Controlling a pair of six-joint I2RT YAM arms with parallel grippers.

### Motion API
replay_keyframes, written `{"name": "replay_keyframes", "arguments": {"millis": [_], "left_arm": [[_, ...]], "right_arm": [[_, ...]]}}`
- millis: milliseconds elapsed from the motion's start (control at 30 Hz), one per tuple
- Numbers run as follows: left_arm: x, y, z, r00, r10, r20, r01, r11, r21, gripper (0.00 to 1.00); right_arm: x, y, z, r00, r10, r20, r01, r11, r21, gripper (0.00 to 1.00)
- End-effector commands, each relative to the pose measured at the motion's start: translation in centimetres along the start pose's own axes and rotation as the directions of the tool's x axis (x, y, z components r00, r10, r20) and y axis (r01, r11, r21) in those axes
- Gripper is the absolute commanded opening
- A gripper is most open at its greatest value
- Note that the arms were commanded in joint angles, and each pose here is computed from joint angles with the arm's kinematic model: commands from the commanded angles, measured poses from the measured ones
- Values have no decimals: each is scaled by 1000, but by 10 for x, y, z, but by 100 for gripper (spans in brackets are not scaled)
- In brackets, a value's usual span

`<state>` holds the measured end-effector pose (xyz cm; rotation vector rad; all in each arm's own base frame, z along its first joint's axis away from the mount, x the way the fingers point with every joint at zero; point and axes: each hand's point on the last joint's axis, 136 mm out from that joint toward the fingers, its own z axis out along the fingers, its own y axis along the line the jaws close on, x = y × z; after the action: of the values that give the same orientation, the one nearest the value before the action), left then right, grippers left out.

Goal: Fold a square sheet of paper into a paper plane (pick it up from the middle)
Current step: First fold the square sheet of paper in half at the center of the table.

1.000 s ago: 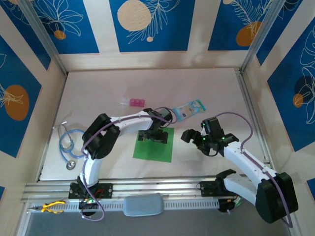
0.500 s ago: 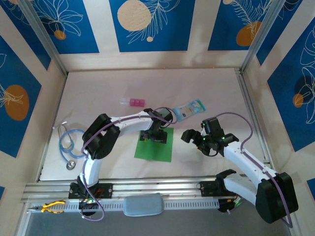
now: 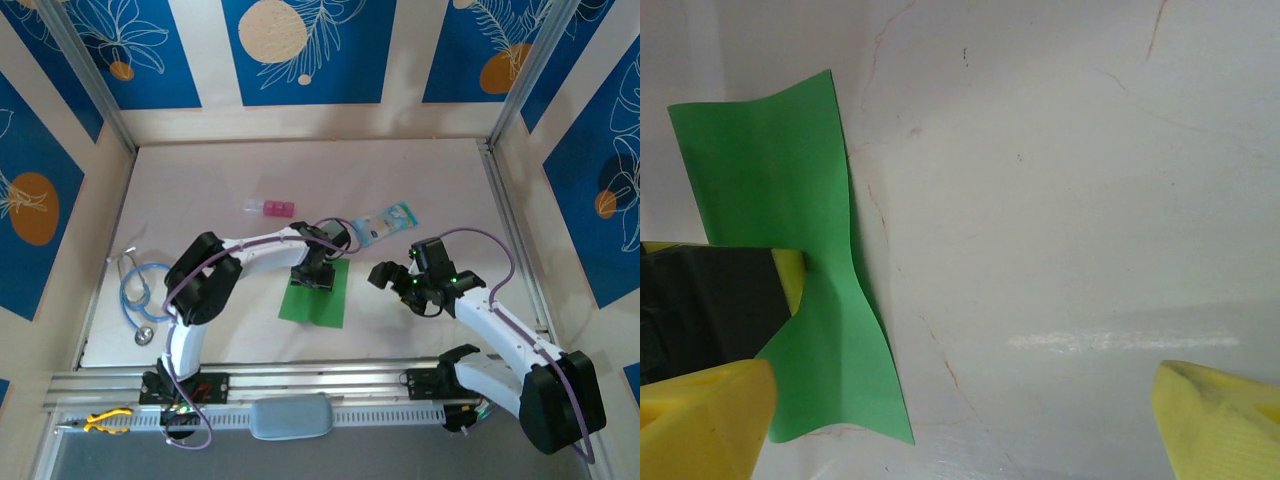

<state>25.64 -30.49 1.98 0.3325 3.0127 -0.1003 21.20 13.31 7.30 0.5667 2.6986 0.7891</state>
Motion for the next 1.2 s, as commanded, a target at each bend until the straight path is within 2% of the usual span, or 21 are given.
{"name": "replay_keyframes", "arguments": {"millis": [0,167,233,533,700,833,933,1033,1100,1167], "left_arm": [[-2,-12,-4,998,32,45,-35,998,53,54],[-4,-13,-9,997,42,69,-47,997,67,46],[-5,-14,-11,996,42,75,-48,996,75,39],[-15,-20,-42,990,20,143,-42,987,155,39],[-24,-28,-67,985,-35,169,-19,952,306,39],[-31,-38,-82,984,-110,141,25,865,502,39],[-37,-52,-95,980,-176,94,63,721,691,39],[-43,-57,-103,972,-230,54,94,586,805,40],[-45,-56,-102,968,-245,44,102,554,826,40],[-43,-54,-94,969,-246,34,114,562,819,40]], "right_arm": [[-5,7,-5,1000,12,13,-12,1000,-6,96],[-6,9,-6,1000,16,19,-16,1000,-7,96],[-7,7,-6,999,23,24,-23,1000,4,96],[-9,5,-14,999,-6,47,5,999,32,97],[-11,4,-18,998,-2,70,0,999,32,97],[-13,8,-23,997,-13,77,11,1000,24,97],[-15,13,-26,996,-8,91,7,1000,11,97],[-17,25,-28,995,-23,96,28,999,-45,98],[-17,35,-31,994,-40,101,50,994,-100,97],[-17,44,-34,992,-59,115,77,985,-157,97]]}}
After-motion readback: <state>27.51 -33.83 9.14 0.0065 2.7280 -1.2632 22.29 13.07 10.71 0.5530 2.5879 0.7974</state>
